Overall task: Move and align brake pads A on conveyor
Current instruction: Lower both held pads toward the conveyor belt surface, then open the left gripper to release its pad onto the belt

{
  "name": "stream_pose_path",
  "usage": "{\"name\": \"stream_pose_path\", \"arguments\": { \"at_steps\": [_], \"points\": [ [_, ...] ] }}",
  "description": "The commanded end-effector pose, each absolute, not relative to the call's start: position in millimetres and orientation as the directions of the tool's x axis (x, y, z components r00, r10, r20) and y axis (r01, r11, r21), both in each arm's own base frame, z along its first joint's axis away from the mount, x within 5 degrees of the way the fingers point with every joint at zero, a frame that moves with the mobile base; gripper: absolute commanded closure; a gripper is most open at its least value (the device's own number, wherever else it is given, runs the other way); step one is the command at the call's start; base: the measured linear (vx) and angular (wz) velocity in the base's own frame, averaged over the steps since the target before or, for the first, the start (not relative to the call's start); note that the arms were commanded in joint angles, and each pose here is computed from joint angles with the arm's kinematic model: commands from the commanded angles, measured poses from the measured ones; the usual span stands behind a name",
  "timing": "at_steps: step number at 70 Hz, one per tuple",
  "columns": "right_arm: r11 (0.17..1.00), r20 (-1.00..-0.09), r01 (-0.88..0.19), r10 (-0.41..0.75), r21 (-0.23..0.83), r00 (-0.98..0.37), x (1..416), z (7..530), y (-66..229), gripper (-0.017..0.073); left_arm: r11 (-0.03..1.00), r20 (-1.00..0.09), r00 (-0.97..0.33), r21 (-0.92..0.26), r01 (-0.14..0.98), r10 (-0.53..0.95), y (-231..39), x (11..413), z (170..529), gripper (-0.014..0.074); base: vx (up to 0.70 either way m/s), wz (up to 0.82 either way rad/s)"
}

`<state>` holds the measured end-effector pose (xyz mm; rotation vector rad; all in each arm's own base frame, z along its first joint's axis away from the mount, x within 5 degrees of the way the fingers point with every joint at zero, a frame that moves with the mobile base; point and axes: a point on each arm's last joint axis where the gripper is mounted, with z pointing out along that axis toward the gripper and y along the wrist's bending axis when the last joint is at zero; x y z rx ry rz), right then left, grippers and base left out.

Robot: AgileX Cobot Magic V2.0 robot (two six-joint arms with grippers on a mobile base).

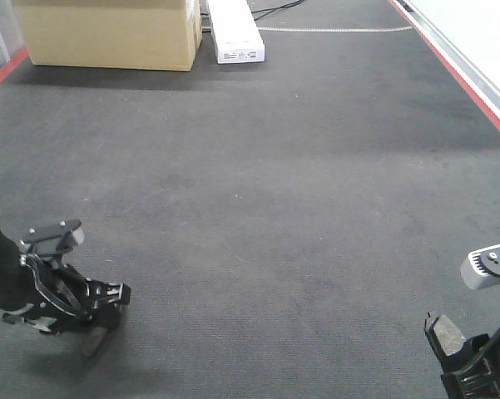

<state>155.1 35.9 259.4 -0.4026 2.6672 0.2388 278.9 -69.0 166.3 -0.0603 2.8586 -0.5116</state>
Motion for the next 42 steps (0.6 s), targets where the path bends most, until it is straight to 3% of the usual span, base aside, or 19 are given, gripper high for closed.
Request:
{"name": "stream_pose_path", "arguments": {
  "at_steps": [1,24,42],
  "points": [
    [0.942,-0.51,-0.32,-0.229,0.098,-0.83,159.2,271.5,37.1,0.0559,0.929,-0.269,-0.957,-0.37,0.001,-0.107,-72.4,284.8,180.3,0.0419,0.0,0.0],
    [0.942,-0.509,-0.32,-0.229,0.098,-0.83,159.1,271.4,37.1,0.0559,0.929,-0.269,-0.957,-0.37,-0.001,-0.108,-72.4,285.0,180.0,0.0236,0.0,0.0],
    [0.942,-0.509,-0.32,-0.229,0.098,-0.83,159.1,271.4,37.1,0.0559,0.928,-0.296,-0.949,-0.371,0.011,-0.108,-72.0,283.4,188.0,0.0195,0.0,0.0]
  ]
}}
